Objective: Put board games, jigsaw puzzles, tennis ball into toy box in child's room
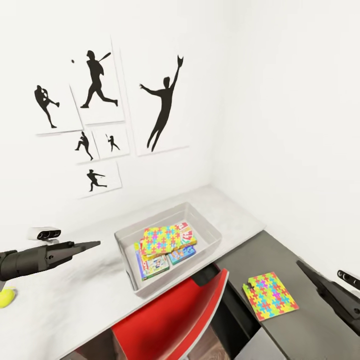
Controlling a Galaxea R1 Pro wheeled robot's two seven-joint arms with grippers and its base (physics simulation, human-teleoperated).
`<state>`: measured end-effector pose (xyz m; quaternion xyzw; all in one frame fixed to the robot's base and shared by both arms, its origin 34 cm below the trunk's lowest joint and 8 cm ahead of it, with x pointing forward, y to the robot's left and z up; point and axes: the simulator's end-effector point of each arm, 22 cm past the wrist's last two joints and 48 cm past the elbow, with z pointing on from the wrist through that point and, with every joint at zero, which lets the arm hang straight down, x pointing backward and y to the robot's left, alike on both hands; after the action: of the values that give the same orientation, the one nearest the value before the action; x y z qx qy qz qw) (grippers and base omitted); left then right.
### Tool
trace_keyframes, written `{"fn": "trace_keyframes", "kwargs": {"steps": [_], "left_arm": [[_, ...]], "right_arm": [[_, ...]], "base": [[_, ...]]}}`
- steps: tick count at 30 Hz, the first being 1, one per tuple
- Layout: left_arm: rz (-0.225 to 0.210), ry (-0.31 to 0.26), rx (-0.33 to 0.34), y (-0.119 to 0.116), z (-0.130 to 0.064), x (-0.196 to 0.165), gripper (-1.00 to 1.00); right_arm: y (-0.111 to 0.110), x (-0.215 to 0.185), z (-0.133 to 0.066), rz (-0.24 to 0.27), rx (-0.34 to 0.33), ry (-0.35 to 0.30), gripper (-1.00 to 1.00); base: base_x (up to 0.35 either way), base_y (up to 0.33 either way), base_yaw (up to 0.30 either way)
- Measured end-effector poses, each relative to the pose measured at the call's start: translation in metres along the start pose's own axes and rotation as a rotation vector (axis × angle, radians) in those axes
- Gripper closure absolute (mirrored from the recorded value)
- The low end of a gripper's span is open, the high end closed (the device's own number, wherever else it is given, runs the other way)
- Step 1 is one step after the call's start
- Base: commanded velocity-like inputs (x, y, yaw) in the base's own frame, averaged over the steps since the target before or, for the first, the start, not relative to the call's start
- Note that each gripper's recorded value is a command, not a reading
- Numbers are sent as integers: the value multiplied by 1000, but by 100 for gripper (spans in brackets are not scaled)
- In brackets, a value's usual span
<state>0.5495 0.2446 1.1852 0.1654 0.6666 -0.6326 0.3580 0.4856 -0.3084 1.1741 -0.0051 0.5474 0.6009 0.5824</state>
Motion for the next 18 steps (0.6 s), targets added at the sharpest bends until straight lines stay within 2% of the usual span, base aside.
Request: {"fn": "trace_keyframes", "kwargs": {"steps": [18], "left_arm": [[25, -4, 6, -11, -1, -4, -100]], "right_arm": [[10, -7, -1, -21, -19, -13, -100]], "base": [[0, 0, -202]]}}
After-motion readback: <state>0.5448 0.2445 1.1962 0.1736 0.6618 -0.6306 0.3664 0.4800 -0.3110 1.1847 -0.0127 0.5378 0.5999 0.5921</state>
